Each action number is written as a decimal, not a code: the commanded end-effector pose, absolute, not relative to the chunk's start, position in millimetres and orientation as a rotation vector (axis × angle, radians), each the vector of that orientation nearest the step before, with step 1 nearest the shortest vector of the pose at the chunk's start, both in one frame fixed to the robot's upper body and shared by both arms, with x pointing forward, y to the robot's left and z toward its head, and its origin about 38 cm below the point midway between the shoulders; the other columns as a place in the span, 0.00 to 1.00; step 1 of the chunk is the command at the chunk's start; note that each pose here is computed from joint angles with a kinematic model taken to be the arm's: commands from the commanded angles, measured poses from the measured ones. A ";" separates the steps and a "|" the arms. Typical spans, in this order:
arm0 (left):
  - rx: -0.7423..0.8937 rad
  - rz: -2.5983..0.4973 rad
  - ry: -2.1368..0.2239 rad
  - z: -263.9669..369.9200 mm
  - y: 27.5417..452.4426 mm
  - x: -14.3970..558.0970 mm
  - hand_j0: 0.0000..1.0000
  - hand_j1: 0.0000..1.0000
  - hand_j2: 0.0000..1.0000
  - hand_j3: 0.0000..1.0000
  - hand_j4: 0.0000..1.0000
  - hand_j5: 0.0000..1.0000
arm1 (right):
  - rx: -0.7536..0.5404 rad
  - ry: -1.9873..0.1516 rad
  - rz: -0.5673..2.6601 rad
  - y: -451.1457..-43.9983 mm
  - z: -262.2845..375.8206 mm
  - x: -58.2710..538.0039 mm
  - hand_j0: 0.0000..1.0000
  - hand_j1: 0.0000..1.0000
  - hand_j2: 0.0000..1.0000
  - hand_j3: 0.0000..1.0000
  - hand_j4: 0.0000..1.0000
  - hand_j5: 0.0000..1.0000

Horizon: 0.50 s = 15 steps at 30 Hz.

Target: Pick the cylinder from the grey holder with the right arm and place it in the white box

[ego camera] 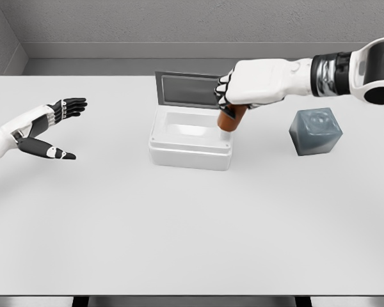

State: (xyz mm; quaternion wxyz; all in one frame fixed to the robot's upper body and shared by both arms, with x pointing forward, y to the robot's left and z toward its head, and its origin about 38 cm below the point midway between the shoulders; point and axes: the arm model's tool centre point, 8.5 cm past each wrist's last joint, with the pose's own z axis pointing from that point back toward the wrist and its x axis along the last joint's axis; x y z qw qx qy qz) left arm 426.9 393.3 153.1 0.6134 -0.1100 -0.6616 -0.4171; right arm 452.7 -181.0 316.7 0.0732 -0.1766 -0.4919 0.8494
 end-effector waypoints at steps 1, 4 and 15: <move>-0.256 -0.955 -1.528 153.8 394.0 427.0 1.00 1.00 1.00 1.00 1.00 1.00 | -0.528 -1.474 2.530 -182.4 316.1 457.9 0.34 0.34 0.34 0.34 0.34 0.34; -0.256 -0.955 -1.528 153.8 394.0 427.0 1.00 1.00 1.00 1.00 1.00 1.00 | -0.522 -1.486 2.521 -175.7 317.3 463.2 0.34 0.34 0.34 0.34 0.34 0.34; -0.256 -0.952 -1.527 152.3 394.9 426.2 1.00 1.00 1.00 1.00 1.00 1.00 | -0.465 -1.451 2.517 -164.7 298.9 473.9 0.34 0.34 0.34 0.34 0.34 0.34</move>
